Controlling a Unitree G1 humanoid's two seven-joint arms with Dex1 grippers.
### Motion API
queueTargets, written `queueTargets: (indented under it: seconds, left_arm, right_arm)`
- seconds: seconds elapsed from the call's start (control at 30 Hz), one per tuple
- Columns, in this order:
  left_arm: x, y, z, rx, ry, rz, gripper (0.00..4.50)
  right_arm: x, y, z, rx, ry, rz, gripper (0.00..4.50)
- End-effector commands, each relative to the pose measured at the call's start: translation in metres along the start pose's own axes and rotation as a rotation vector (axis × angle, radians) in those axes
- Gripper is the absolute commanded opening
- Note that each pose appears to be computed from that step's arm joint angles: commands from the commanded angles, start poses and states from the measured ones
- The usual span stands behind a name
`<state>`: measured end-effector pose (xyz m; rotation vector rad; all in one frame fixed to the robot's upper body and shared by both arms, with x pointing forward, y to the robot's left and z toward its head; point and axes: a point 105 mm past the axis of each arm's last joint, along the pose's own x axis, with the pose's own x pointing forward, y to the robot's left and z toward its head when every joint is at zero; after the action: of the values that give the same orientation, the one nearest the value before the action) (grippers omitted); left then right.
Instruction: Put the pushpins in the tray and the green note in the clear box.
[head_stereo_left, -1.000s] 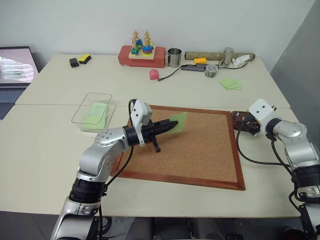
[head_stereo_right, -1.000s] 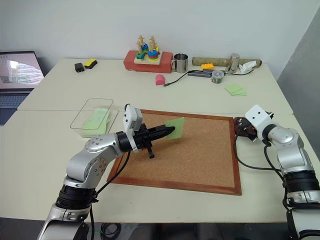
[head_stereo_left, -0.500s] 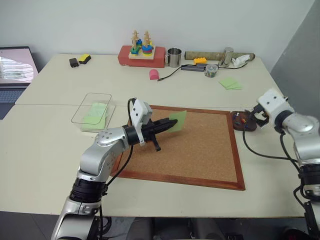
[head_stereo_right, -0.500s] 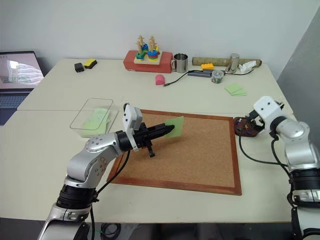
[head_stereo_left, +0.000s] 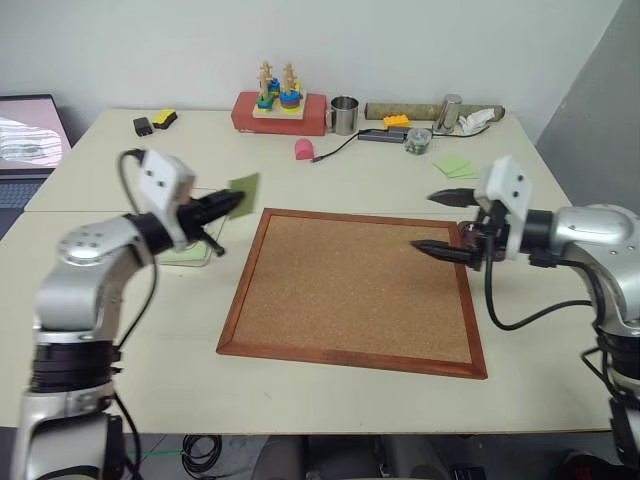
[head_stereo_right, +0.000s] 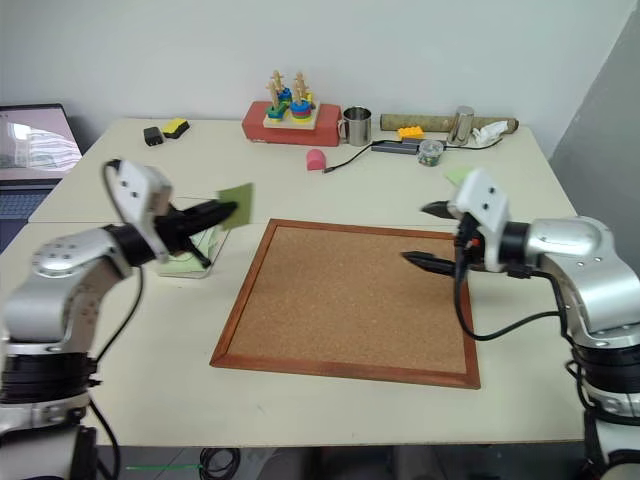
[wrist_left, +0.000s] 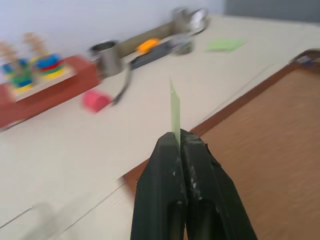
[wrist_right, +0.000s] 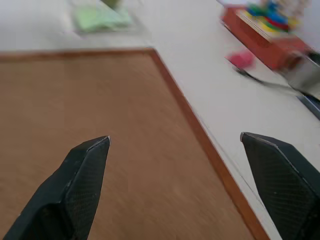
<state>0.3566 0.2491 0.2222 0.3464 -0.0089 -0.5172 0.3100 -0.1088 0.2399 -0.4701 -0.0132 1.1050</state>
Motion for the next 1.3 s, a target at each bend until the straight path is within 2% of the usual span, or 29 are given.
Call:
queueTargets:
  seconds: [0.03, 0.17, 0.37, 0.47, 0.63, 0.7, 0.93, 1.1, 1.13, 1.3]
  left_arm:
    - [-0.014, 0.039, -0.001, 0.034, 0.032, 0.163, 0.0]
    - [-0.019, 0.06, -0.022, 0.006, 0.103, 0.244, 0.0]
    - [-0.01, 0.062, -0.039, -0.035, 0.139, 0.269, 0.0]
    - [-0.009, 0.066, -0.043, -0.062, 0.142, 0.302, 0.46]
    - [-0.005, 0.063, -0.04, -0.092, 0.123, 0.267, 1.44]
    - [-0.004, 0.06, -0.039, -0.083, 0.125, 0.242, 1.71]
    - [0.002, 0.046, -0.038, 0.087, 0.172, 0.167, 3.3]
    - [0.006, 0.04, -0.031, 0.058, 0.135, 0.142, 4.33]
    - [0.006, 0.039, -0.03, 0.05, 0.13, 0.139, 4.48]
    - [-0.003, 0.038, -0.013, -0.009, 0.061, 0.108, 4.48]
  right_arm:
    - [0.007, 0.004, 0.017, -0.011, -0.043, 0.033, 4.39]
    - [0.019, 0.012, 0.025, -0.01, -0.068, 0.088, 4.39]
    - [0.025, 0.013, 0.026, -0.018, -0.068, 0.099, 4.39]
    - [0.025, 0.014, 0.024, -0.016, -0.065, 0.095, 4.5]
    - [0.023, 0.015, 0.022, -0.011, -0.055, 0.088, 4.5]
    - [0.022, 0.016, 0.02, -0.01, -0.05, 0.085, 4.5]
    - [0.021, 0.016, 0.018, -0.006, -0.038, 0.082, 4.5]
    - [0.021, 0.015, 0.017, -0.008, -0.033, 0.08, 4.5]
    - [0.021, 0.015, 0.017, -0.008, -0.033, 0.079, 4.5]
    - [0.017, 0.011, 0.016, -0.02, -0.024, 0.06, 4.5]
